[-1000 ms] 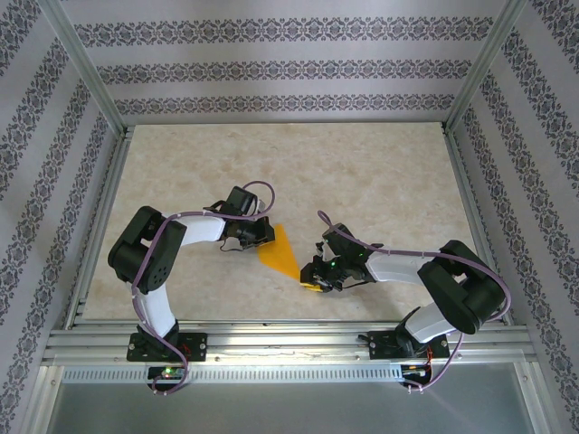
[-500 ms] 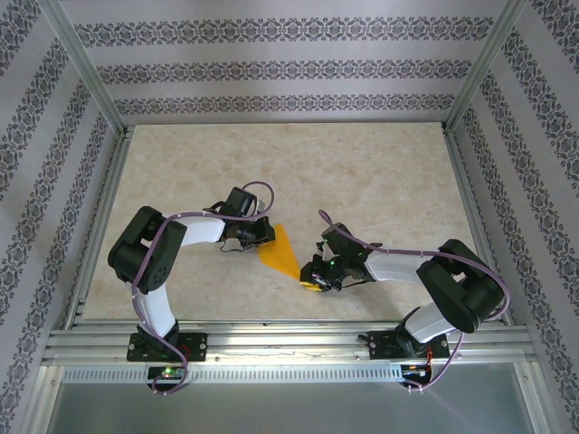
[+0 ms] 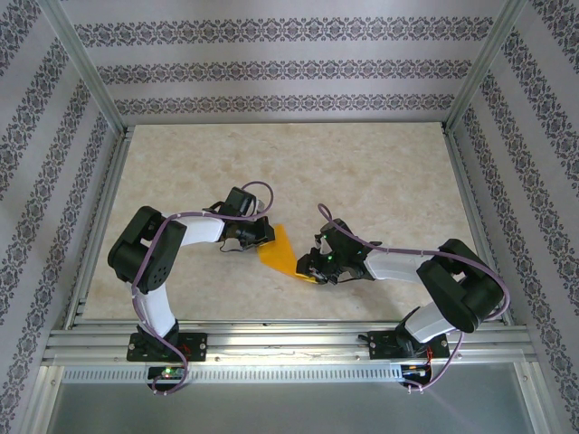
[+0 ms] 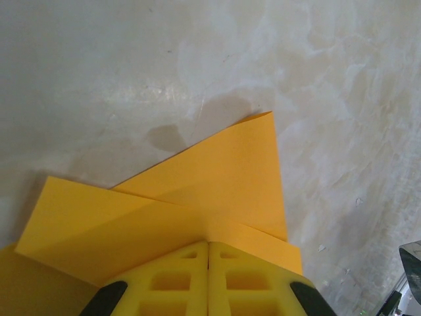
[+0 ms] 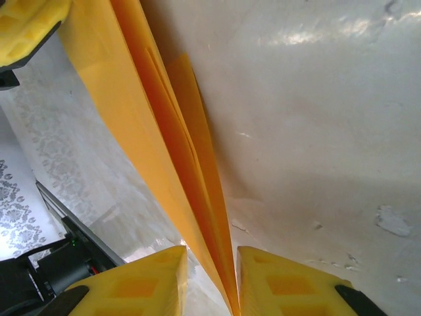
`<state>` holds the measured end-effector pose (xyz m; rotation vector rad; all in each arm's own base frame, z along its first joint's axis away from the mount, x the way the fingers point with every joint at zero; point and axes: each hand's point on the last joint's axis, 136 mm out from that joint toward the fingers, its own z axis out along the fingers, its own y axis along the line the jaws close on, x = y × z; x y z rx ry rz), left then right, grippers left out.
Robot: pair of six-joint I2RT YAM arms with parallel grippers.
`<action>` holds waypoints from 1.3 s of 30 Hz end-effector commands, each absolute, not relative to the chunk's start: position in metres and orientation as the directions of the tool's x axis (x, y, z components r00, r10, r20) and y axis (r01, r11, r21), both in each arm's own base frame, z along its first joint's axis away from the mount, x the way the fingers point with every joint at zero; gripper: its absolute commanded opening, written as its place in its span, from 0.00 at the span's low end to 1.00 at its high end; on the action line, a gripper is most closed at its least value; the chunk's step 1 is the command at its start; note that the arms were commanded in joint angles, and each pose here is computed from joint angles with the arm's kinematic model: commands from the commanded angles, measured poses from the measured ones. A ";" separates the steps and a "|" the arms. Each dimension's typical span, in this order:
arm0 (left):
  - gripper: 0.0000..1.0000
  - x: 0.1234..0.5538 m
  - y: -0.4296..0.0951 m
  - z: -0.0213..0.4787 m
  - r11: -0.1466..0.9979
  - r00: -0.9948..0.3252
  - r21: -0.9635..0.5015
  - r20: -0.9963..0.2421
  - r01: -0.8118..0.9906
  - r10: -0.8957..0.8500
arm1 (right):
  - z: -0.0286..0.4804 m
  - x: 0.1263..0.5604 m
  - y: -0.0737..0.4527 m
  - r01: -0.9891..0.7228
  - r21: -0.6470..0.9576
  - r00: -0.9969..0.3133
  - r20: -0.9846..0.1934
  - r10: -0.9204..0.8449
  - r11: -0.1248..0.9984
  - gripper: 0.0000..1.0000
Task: Fold a paper plane with a square sheet of paper (pick it up from the middle)
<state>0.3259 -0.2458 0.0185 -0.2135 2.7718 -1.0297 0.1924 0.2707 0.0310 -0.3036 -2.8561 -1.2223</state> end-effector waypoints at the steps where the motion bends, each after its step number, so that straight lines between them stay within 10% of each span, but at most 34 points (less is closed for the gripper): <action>1: 0.05 0.315 -0.235 0.001 0.771 -0.975 -0.623 -0.057 -0.134 -0.215 | 0.037 0.198 0.278 0.157 0.736 -0.985 0.066 0.161 0.659 0.26; 15: 0.09 0.327 -0.243 0.026 0.698 -0.966 -0.703 -0.064 -0.135 -0.251 | 0.041 0.204 0.281 0.134 0.766 -0.988 0.052 0.147 0.629 0.10; 28: 0.40 0.350 -0.221 0.138 0.713 -0.876 -0.702 -0.348 0.007 -0.334 | 0.086 0.221 0.236 -0.058 0.716 -0.966 -0.215 0.140 0.696 0.04; 39: 0.43 0.343 -0.180 0.159 0.781 -0.771 -0.623 -0.483 -0.031 -0.415 | 0.131 0.247 0.119 -0.179 -0.027 -0.910 -0.374 -0.176 0.983 0.02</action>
